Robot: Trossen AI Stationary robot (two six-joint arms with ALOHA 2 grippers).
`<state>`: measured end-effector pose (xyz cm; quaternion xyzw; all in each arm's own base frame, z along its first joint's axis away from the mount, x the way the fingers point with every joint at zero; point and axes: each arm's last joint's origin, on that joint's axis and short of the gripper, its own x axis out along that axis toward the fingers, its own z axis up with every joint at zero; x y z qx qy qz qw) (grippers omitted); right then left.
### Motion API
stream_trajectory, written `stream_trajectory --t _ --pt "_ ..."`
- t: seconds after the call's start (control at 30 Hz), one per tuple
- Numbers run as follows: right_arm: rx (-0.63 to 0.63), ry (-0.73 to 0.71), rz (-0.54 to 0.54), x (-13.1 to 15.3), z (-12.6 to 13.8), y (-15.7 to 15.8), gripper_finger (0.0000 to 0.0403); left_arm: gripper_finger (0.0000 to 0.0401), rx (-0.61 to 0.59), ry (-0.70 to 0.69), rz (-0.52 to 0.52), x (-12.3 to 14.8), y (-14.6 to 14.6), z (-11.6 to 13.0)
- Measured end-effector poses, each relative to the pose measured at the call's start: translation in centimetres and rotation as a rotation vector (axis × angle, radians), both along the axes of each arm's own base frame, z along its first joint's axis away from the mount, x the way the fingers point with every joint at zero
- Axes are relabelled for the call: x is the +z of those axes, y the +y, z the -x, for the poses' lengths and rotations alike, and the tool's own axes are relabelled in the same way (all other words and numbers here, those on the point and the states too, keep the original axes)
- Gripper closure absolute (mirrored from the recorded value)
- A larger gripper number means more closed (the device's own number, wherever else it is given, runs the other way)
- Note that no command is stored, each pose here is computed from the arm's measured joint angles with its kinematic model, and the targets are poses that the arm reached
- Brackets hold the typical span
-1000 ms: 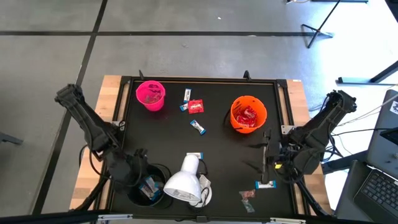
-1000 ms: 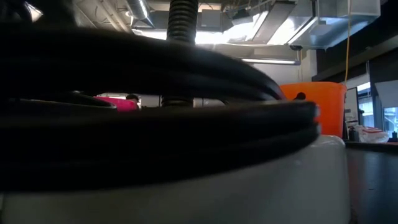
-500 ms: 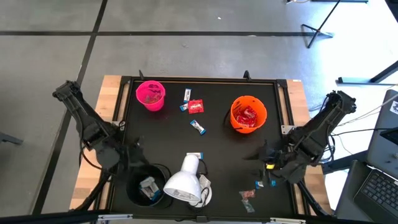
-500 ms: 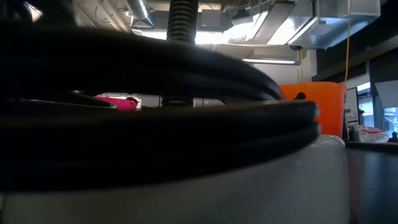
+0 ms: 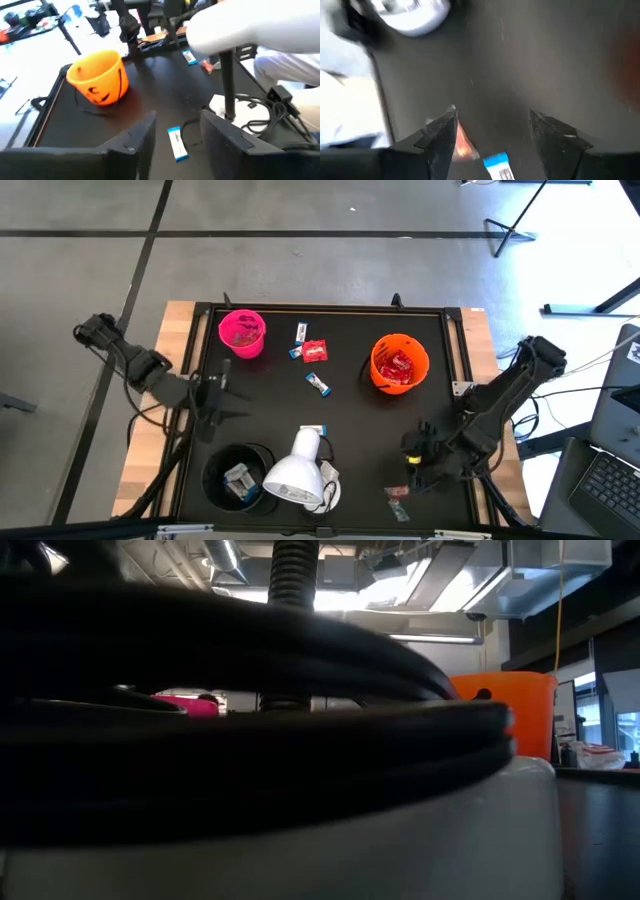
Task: Sort candy
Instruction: Put the white chocolate into the black bucket
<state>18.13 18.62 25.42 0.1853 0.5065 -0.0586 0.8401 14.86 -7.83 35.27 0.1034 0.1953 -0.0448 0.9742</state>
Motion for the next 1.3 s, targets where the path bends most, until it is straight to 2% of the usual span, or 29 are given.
stream_trajectory --t 0.13,0.27,0.4,0.6,0.87,1.1,1.3 --pt "-0.006 0.143 0.001 -1.7 -0.1 0.6 0.016 0.0257 -0.011 -0.052 -0.015 0.2 1.7 -1.2" --pt "-0.01 0.247 -0.009 -3.0 -0.2 1.0 0.016 0.0257 -0.026 -0.069 0.014 -0.5 3.7 -2.4" --pt "0.006 0.265 0.002 -3.5 0.3 1.8 0.016 0.0257 -0.016 -0.092 0.058 -1.8 5.6 -3.3" --pt "-0.017 0.27 0.051 -3.7 2.4 2.9 0.016 0.0257 -0.05 -0.211 0.144 -3.3 7.2 -4.4" --pt "-0.07 0.312 0.101 -4.4 4.8 4.1 0.016 0.0257 -0.001 -0.242 0.205 -5.7 7.9 -4.8" --pt "-0.099 0.422 0.101 -5.7 5.2 4.7 0.016 0.0257 0.001 -0.267 0.22 -6.0 7.9 -4.8" --pt "-0.104 0.416 0.108 -5.8 5.1 4.7 0.016 0.0257 0.0 -0.271 0.22 -6.0 7.9 -4.8"
